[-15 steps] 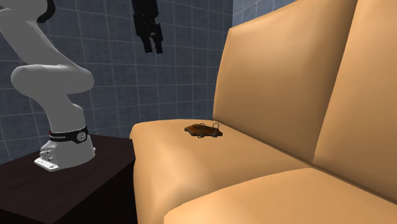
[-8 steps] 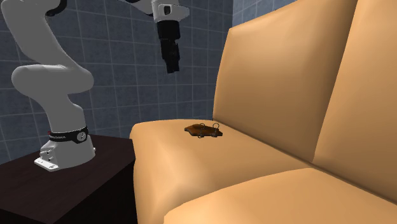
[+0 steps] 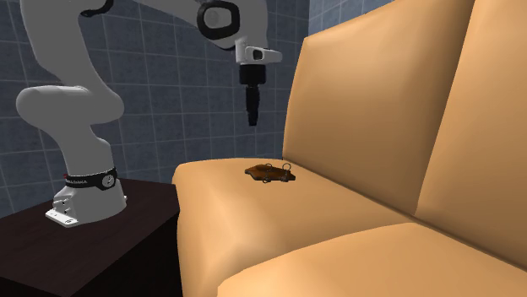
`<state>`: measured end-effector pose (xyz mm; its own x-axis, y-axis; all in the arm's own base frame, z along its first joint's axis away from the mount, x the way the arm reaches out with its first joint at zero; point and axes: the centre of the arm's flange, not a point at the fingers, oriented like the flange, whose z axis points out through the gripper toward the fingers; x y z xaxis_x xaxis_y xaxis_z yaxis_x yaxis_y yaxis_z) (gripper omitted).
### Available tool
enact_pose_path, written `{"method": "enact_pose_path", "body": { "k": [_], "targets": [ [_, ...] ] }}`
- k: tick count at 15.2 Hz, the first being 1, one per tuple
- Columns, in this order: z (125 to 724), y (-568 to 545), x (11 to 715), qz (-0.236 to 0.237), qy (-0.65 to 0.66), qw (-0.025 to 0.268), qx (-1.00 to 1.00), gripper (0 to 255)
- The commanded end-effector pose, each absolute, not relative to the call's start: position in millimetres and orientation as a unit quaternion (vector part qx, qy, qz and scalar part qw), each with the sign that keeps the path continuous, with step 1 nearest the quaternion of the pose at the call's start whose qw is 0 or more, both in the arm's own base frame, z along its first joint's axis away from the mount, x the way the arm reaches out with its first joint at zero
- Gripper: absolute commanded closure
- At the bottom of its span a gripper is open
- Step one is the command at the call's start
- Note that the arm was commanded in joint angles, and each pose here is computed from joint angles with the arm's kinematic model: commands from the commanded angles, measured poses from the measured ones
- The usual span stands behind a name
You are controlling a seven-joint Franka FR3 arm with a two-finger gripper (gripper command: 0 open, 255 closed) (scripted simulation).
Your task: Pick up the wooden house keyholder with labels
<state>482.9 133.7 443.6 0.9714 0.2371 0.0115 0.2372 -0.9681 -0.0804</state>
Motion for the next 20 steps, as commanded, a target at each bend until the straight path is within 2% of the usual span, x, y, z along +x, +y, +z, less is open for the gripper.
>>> {"method": "enact_pose_path", "body": {
  "k": [1,12,20],
  "targets": [
    [422.4,146.6,496.8,0.007,-0.128,0.039,-0.991,0],
    [306.8,220.7,565.4,0.049,-0.172,0.030,-0.983,0],
    [263.5,224.8,568.6,0.051,-0.174,0.029,-0.983,0]
  ]
}}
